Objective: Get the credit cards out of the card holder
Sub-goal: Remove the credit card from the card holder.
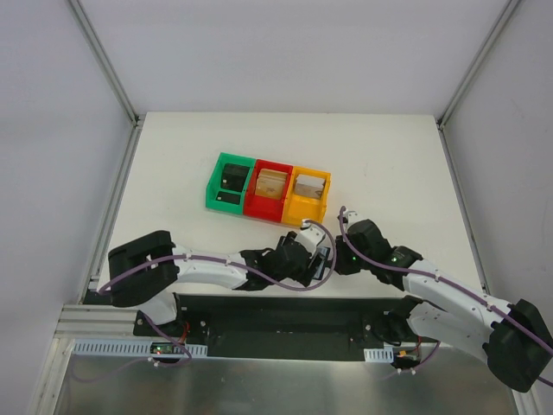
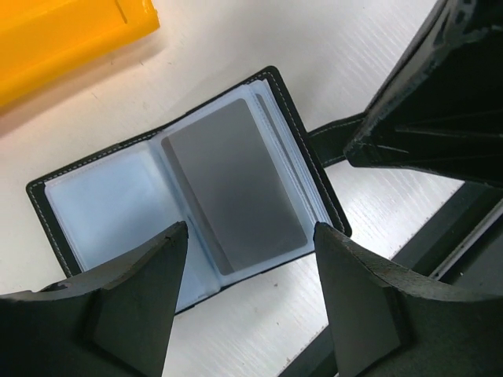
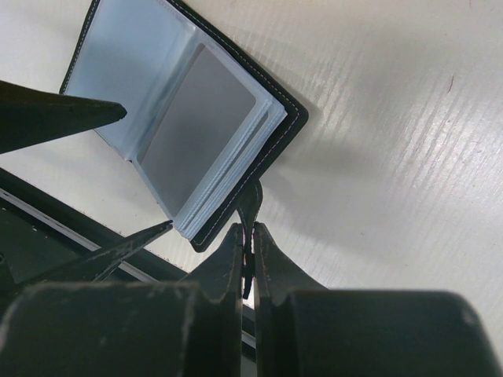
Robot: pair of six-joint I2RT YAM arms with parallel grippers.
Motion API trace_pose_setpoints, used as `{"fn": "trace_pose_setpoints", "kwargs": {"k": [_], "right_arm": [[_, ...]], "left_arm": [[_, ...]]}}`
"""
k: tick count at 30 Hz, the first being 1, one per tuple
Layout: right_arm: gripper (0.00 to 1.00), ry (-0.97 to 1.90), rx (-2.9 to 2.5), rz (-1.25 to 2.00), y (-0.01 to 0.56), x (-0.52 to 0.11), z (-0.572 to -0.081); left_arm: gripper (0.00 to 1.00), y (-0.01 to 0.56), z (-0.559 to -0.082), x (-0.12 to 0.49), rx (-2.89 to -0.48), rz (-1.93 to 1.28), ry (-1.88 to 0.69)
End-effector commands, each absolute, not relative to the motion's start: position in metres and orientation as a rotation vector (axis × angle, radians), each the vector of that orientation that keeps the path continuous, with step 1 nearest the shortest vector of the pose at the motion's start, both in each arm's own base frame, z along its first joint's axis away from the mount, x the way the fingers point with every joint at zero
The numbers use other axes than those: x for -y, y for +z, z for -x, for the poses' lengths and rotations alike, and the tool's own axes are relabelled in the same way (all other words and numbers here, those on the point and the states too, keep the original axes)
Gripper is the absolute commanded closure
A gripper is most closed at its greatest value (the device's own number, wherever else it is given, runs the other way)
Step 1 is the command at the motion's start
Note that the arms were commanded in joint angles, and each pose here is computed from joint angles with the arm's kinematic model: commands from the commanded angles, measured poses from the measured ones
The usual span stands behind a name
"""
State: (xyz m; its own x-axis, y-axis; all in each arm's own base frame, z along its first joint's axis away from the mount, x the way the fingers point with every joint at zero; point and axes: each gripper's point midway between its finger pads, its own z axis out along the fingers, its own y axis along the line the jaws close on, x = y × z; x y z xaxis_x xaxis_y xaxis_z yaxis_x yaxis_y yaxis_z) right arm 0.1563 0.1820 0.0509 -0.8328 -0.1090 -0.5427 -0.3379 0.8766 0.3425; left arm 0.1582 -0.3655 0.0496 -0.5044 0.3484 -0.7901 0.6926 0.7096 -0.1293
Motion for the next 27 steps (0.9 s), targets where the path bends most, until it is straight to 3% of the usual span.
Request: {"fn": "trace_pose_setpoints", "kwargs": {"k": [1,27], "right_arm": [[1.0,0.609,-2.496,0.327,0.06,-0.187,-0.16],[1.0,0.606,-2.496,0.331,0.062,-0.187,-0.162]], "left_arm": [[0.36,0.055,-0.167,0.372,-2.102,-0.814,-0.496],[0.41,0.039,-0.174,0.351,-2.139,-0.796,-0.287]]}}
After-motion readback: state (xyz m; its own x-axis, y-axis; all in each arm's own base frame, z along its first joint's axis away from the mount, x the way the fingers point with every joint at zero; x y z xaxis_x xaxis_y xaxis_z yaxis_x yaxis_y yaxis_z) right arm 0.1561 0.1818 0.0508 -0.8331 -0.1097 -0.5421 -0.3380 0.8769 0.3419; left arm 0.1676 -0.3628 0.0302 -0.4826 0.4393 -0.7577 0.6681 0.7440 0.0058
